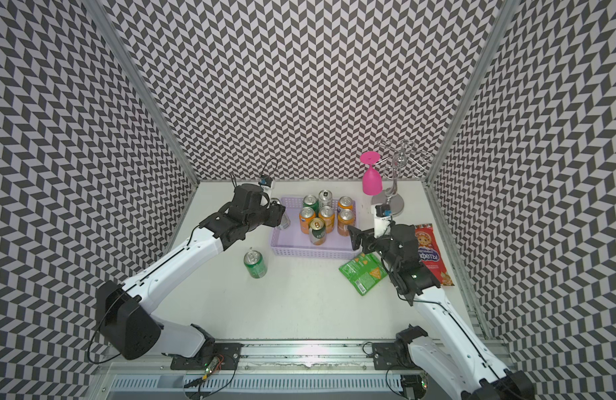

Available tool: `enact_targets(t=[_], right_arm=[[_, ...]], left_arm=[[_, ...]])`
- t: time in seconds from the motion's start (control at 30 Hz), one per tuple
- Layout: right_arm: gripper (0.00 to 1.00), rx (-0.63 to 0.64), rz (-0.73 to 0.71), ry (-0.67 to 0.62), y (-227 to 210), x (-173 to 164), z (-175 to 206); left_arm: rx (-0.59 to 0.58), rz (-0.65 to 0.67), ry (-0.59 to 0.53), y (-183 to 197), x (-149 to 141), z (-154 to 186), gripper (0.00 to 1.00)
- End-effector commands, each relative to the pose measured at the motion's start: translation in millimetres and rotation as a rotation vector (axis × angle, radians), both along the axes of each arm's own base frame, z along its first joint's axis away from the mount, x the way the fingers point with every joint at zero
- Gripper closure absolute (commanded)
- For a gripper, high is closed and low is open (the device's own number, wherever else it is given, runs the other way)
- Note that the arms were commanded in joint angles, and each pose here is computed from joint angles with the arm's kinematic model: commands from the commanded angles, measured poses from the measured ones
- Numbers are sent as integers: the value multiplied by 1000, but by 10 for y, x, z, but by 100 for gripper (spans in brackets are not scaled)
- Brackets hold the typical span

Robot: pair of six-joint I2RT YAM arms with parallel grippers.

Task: Take out the drinks from the basket
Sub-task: Place the drink at the center of the board.

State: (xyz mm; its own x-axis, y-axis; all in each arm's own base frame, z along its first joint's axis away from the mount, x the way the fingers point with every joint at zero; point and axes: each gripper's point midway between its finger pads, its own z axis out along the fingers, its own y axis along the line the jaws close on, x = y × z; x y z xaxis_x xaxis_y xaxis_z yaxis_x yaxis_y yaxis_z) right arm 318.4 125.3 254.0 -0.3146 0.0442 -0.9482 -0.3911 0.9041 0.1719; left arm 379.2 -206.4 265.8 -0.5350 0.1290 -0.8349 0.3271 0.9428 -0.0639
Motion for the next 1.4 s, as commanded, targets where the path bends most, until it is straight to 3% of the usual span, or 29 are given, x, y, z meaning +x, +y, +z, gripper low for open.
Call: enact_targets(t=[0.0, 0.2, 0.5, 1.37], right_arm=[[0, 11, 7, -37, 9, 10, 83], [0, 13, 5, -40, 4, 8, 97], [0, 14, 5, -44, 3, 3, 110], [0, 12, 9, -35, 12, 9, 77]], left_arm=[[-89, 3, -104, 1, -191, 471, 59], [-91, -10, -82, 15, -557, 443, 61], [-78, 10, -10, 59, -940, 17, 61], [26, 26, 43, 5, -808, -822, 60]])
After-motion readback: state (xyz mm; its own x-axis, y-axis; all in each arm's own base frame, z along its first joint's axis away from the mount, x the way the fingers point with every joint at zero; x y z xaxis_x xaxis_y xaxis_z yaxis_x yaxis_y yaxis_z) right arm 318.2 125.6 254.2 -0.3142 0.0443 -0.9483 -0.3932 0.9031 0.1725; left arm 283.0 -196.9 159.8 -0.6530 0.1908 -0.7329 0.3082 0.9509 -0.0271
